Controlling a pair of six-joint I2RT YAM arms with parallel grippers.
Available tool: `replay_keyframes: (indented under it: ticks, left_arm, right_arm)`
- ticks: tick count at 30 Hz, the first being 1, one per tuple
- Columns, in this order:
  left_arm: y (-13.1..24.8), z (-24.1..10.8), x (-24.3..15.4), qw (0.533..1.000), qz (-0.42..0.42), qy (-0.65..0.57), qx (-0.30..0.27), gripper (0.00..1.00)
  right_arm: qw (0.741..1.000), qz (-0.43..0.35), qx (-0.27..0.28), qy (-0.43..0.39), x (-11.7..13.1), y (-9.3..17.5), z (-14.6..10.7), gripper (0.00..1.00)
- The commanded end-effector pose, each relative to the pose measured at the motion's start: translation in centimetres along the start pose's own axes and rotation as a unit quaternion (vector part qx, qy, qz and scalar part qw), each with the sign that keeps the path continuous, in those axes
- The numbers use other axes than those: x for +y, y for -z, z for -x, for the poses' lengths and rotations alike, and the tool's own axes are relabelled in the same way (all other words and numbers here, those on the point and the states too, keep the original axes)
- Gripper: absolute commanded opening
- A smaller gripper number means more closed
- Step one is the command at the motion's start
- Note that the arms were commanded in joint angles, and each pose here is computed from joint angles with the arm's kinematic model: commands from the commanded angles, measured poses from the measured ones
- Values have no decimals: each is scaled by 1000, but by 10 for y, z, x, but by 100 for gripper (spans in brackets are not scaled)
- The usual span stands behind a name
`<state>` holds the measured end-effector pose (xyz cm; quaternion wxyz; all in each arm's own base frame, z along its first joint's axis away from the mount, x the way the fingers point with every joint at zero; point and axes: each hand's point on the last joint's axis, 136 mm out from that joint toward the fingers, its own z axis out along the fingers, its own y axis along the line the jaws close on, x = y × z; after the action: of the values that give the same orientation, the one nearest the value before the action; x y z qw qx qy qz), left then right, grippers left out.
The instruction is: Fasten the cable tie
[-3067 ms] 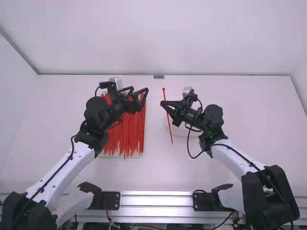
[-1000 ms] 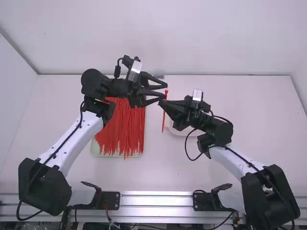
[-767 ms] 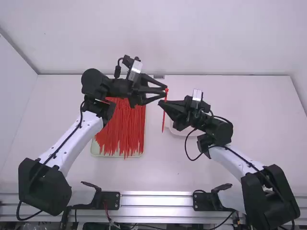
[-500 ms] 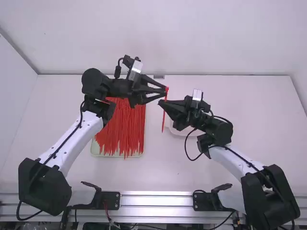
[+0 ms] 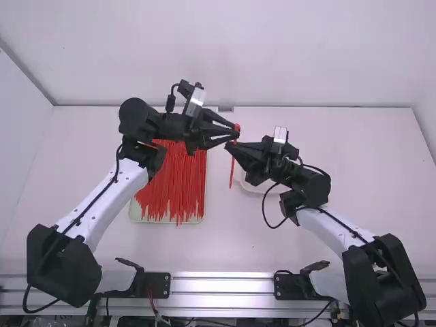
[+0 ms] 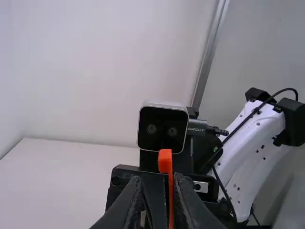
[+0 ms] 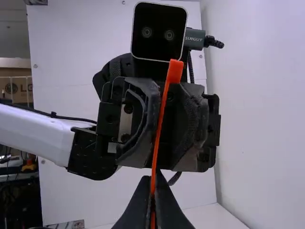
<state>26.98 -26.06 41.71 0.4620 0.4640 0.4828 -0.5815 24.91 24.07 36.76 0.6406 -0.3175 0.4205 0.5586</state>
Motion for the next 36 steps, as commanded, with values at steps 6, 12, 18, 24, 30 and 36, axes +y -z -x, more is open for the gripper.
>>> replay_keyframes:
  ticks: [6, 12, 18, 24, 30, 36]
  left_arm:
    - [-3, 8, -4, 1000, -9, -5, -1, 2]
    - [-5, 7, -6, 1000, -12, -5, 0, 2]
    - [-5, 8, -4, 1000, -7, 2, -3, 2]
    - [5, 11, 17, 998, 40, 51, -20, 2]
    - [9, 10, 26, 995, 59, 73, -24, 2]
    - [28, 4, 51, 986, 116, 119, -34, 2]
  right_arm:
    - [1000, 2, -3, 15, -2, -4, 8, 0]
    - [1000, 2, -3, 15, -2, -4, 8, 0]
    - [1000, 0, -4, 15, -3, -4, 8, 17]
    - [1000, 0, -2, 15, -3, -3, 8, 99]
    - [1000, 1, 2, 27, -5, 0, 8, 99]
    - [989, 66, 54, 121, 11, 8, -9, 99]
